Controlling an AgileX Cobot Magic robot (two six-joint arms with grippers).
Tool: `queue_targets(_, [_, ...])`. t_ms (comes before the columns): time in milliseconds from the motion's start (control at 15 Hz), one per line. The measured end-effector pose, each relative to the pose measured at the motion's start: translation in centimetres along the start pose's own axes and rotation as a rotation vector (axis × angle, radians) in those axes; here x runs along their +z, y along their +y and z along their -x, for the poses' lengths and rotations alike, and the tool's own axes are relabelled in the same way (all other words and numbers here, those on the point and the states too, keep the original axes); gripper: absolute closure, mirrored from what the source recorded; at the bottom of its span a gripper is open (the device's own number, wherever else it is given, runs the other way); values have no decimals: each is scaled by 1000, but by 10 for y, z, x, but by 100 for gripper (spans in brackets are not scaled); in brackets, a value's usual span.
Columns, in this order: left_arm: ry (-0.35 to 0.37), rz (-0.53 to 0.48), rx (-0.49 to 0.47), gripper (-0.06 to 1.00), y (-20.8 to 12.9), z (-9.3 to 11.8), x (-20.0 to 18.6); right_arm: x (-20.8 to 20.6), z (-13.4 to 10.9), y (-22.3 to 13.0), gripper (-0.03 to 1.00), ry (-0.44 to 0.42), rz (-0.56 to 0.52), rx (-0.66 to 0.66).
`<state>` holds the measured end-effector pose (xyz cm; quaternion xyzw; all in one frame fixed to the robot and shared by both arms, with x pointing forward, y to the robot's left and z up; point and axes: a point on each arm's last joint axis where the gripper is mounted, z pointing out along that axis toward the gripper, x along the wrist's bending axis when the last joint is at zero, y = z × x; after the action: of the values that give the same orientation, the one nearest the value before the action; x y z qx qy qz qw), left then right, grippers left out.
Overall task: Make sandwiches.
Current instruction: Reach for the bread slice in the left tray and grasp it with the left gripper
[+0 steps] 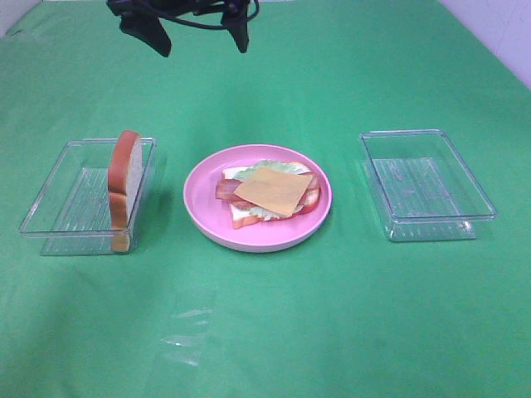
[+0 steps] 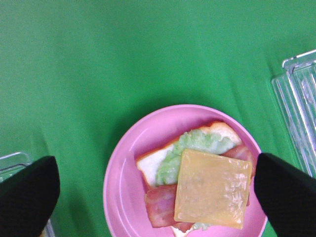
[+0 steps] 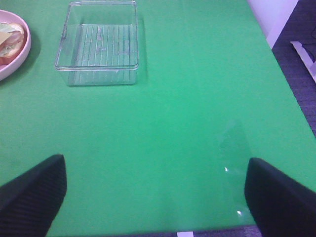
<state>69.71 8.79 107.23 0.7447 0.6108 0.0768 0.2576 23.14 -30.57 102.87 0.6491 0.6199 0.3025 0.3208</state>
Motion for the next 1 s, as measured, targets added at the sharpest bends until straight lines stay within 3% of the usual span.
queue_targets(333, [87, -82, -175, -4, -24, -48, -32, 0, 0, 0, 1, 0, 0, 0])
queue_targets(467, [100, -139, -203, -4, -39, -51, -30, 0, 0, 0, 1, 0, 0, 0])
queue_targets(533, [100, -224, -233, -4, -57, -51, -15, 0, 0, 0, 1, 0, 0, 0])
queue_targets(667, [129, -303, -254, -4, -74, -56, 0, 0, 0, 0, 1, 0, 0, 0])
queue_targets(1000, [259, -364, -314, -4, -91, -71, 23, 0, 0, 0, 1, 0, 0, 0])
